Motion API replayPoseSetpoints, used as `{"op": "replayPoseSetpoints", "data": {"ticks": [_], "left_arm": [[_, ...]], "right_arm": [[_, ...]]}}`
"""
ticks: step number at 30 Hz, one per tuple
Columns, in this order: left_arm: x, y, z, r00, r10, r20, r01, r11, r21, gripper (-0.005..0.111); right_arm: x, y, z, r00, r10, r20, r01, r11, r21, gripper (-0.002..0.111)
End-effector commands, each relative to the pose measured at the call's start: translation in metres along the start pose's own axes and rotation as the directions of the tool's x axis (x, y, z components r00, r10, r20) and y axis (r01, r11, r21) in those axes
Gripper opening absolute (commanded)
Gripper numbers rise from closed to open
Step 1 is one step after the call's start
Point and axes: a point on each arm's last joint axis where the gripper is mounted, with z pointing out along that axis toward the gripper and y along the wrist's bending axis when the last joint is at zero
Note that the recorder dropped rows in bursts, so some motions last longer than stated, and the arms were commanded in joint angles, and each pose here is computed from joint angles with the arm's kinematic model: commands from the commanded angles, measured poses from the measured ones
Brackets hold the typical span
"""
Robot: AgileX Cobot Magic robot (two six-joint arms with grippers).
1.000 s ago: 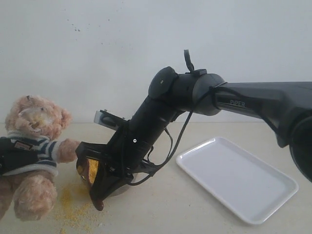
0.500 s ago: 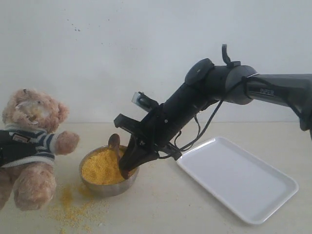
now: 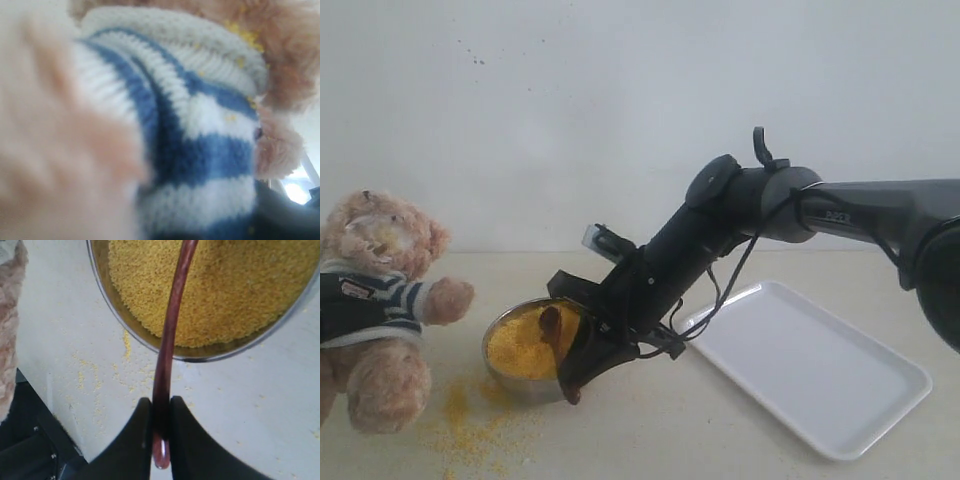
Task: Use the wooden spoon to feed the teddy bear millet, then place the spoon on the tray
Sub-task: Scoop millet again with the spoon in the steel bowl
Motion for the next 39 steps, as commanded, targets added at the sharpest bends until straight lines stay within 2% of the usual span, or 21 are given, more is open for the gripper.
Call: {"op": "replayPoseSetpoints", "data": {"ticks": [1, 5, 12, 19, 24, 29, 39], "left_arm": [[-0.004, -0.002, -0.001, 1.0, -0.008, 0.022, 0.008, 1.0, 0.018, 0.004], [-0.004, -0.003, -0.001, 1.0, -0.008, 0.021, 0.007, 1.0, 0.022, 0.004], [-0.004, -0.003, -0.001, 1.0, -0.008, 0.021, 0.007, 1.0, 0.022, 0.004], [-0.004, -0.004, -0.001, 1.0, -0.008, 0.021, 0.007, 0.999, 0.033, 0.004], [-0.004, -0.004, -0.001, 1.0, -0.008, 0.02, 0.007, 0.999, 0.04, 0.004], [-0.004, -0.004, -0.001, 1.0, -0.008, 0.02, 0.007, 0.999, 0.04, 0.004], [-0.004, -0.004, -0.001, 1.0, -0.008, 0.02, 0.007, 0.999, 0.04, 0.004]], "right_arm": [[0.001, 0.01, 0.006, 0.999, -0.032, -0.007, 0.032, 0.999, -0.021, 0.0], [0.001, 0.011, 0.006, 1.0, -0.029, -0.005, 0.029, 0.999, -0.032, 0.0], [-0.001, 0.021, 0.005, 1.0, -0.017, 0.021, 0.02, 0.99, -0.14, 0.0], [-0.001, 0.021, 0.005, 1.0, -0.016, 0.022, 0.019, 0.99, -0.141, 0.0], [-0.001, 0.02, 0.006, 1.0, -0.013, 0.021, 0.016, 0.99, -0.141, 0.0], [-0.005, 0.015, 0.009, 0.999, 0.009, 0.034, -0.001, 0.977, -0.213, 0.0], [-0.012, 0.004, -0.005, 0.996, 0.023, 0.086, 0.001, 0.965, -0.264, 0.0]]}}
